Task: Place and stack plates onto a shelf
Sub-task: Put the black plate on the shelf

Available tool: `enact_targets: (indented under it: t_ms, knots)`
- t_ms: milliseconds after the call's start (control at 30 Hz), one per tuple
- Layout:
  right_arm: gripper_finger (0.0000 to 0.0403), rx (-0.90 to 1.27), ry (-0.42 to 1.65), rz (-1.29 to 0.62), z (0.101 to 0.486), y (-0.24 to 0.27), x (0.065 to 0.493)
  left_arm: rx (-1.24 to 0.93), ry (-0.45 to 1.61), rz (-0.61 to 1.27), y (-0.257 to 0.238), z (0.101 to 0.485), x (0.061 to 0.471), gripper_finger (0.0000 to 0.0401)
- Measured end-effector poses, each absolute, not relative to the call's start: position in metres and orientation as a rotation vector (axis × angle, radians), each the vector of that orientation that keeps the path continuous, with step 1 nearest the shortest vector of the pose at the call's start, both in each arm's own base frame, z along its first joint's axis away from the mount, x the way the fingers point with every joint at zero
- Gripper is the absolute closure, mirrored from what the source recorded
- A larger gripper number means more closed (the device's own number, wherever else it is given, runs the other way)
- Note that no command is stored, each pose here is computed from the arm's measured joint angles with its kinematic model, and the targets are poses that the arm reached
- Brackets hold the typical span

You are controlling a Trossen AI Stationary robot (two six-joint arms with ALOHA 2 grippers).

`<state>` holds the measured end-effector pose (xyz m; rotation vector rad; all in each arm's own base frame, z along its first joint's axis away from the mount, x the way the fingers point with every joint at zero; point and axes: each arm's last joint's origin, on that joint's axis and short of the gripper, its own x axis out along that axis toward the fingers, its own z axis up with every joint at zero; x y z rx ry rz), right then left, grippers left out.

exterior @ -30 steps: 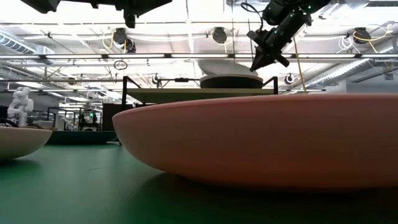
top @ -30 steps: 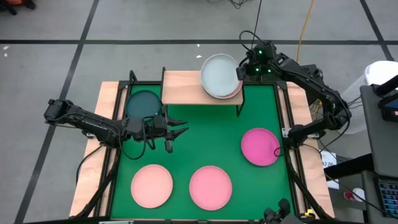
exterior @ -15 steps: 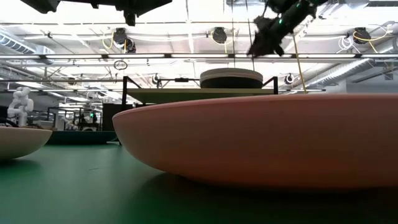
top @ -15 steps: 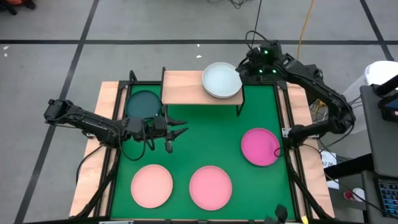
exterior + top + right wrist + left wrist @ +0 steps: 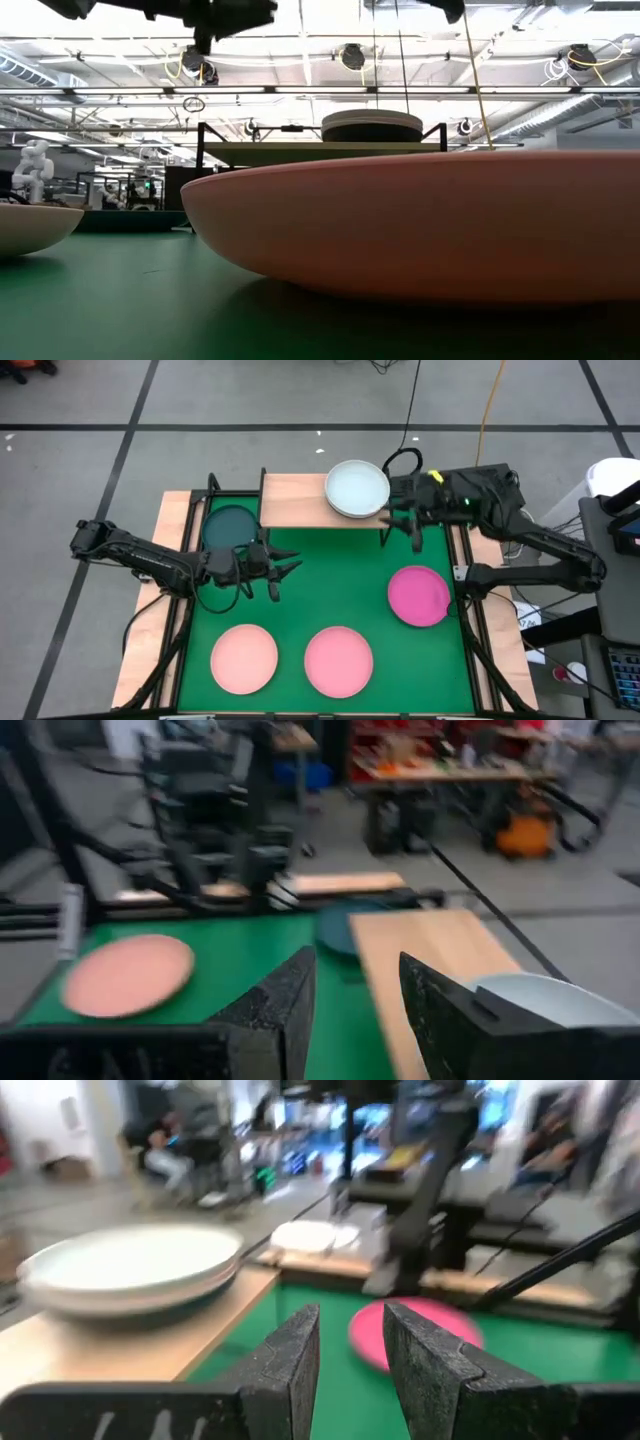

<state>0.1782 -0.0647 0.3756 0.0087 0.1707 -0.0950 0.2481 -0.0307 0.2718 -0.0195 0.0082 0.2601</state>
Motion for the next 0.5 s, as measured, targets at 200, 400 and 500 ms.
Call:
enact_targets:
  t_ms: [200, 400, 500]
  knots:
    - [0.0275, -0.002, 0.039, 0.015, 0.334, -0.04, 0.172, 0.024, 0.244, 0.41, -0.027, 0.268, 0.246, 0.0281]
    - [0.0275, -0.037, -0.031, 0.098, 0.305, -0.025, 0.175, 0.028, 0.474, 0.575, -0.022, 0.261, 0.236, 0.0281]
    - [0.0275, -0.066, -0.01, 0.119, 0.296, -0.017, 0.176, -0.014, 0.567, 0.657, -0.017, 0.251, 0.228, 0.0281]
